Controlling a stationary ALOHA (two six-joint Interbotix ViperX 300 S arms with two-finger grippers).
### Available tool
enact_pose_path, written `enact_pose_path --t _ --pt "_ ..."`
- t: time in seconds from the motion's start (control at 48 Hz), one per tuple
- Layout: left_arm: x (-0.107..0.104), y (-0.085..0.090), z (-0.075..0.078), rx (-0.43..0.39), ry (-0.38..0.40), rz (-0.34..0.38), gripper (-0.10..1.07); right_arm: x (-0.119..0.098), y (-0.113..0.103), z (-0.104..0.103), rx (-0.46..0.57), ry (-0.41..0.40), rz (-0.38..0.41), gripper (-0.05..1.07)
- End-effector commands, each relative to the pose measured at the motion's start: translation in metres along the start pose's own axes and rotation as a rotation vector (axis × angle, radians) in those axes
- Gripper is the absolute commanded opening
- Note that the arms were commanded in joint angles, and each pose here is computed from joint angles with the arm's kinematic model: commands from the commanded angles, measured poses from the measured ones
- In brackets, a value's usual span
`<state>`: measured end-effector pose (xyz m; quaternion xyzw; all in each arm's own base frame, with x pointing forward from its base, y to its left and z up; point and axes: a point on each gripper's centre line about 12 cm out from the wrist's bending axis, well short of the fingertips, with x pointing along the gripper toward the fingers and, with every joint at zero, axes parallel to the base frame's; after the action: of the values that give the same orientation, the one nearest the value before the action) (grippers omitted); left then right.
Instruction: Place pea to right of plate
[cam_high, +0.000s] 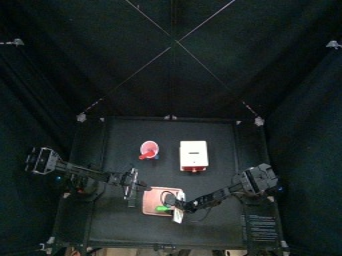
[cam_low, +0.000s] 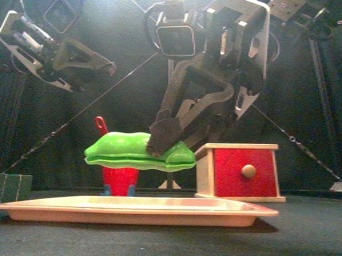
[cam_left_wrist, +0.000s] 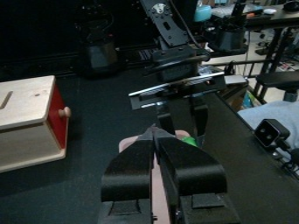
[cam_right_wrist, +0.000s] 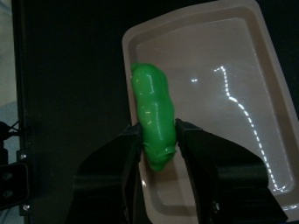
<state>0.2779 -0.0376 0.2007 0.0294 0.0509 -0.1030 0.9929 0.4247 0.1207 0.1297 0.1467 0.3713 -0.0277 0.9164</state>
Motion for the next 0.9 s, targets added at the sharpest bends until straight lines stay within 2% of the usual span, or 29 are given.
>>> enact_pose_path --t 0.0,0.188,0.354,0.667,0.875 --pt "0.002 0.001 0.009 0.004 -0.032 0.000 0.43 -0.019 0.007 0.018 0.019 -0.052 0.032 0.65" --pt "0.000 0.002 0.006 0.004 -0.025 0.006 0.43 -0.040 0.005 0.021 0.027 -0.073 0.044 0.65" --pt "0.000 0.002 0.006 0.003 -0.025 0.007 0.43 -0.062 0.000 0.004 0.045 -0.051 0.053 0.65" --pt "0.000 0.000 0.005 -0.003 -0.021 0.000 0.43 -0.103 -0.006 -0.064 0.134 0.077 0.081 0.65" --pt "0.000 0.000 0.005 -0.002 -0.023 0.001 0.43 -0.119 -0.013 -0.100 0.195 0.156 0.079 0.65"
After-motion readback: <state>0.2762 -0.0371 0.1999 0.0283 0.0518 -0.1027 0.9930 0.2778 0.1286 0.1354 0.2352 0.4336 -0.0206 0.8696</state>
